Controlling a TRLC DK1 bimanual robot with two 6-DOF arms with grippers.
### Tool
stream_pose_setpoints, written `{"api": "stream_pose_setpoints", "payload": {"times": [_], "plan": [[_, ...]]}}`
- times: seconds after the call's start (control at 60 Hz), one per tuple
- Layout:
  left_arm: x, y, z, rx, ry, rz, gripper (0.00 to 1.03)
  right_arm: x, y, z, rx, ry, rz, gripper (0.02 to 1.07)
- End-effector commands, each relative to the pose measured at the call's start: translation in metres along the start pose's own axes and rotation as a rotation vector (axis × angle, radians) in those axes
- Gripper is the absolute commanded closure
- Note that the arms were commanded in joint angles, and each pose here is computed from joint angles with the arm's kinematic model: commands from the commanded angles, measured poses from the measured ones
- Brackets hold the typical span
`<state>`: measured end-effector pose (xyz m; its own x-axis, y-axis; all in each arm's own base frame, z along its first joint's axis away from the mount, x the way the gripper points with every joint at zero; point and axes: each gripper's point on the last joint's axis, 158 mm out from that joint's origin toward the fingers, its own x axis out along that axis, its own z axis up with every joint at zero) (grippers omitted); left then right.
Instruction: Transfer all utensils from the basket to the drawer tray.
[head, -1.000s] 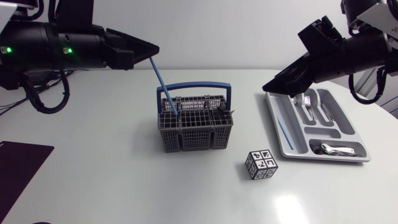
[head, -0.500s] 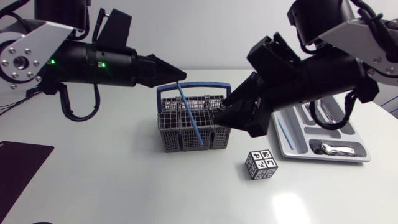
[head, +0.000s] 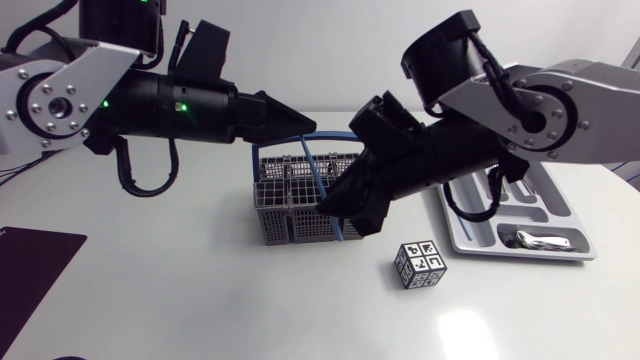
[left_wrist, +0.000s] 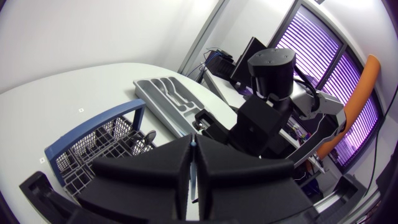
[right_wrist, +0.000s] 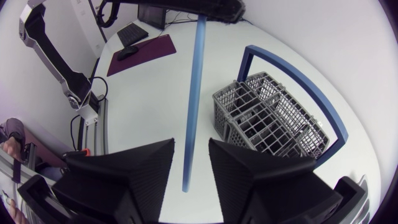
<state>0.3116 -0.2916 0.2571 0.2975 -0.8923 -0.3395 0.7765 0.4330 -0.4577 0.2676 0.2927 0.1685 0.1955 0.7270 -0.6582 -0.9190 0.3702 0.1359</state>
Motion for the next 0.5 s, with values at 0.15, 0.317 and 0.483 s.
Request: {"api": "stream_pose_setpoints", "payload": {"times": [0.15,0.317,0.483], "plan": [[0.006,-0.002,0.005,-0.024,-0.008,-0.022,0.99,0.014,0.005,-0.019,0.033,0.037,0.022,1.01],[0.003,-0.002,0.015,-0.021,-0.037,-0.023,0.69,0.012,0.007,-0.027,0.037,0.048,0.023,1.01],[-0.005,-0.002,0.035,0.005,-0.078,-0.014,0.31,0.008,0.006,-0.041,0.056,0.068,0.015,1.01]]}}
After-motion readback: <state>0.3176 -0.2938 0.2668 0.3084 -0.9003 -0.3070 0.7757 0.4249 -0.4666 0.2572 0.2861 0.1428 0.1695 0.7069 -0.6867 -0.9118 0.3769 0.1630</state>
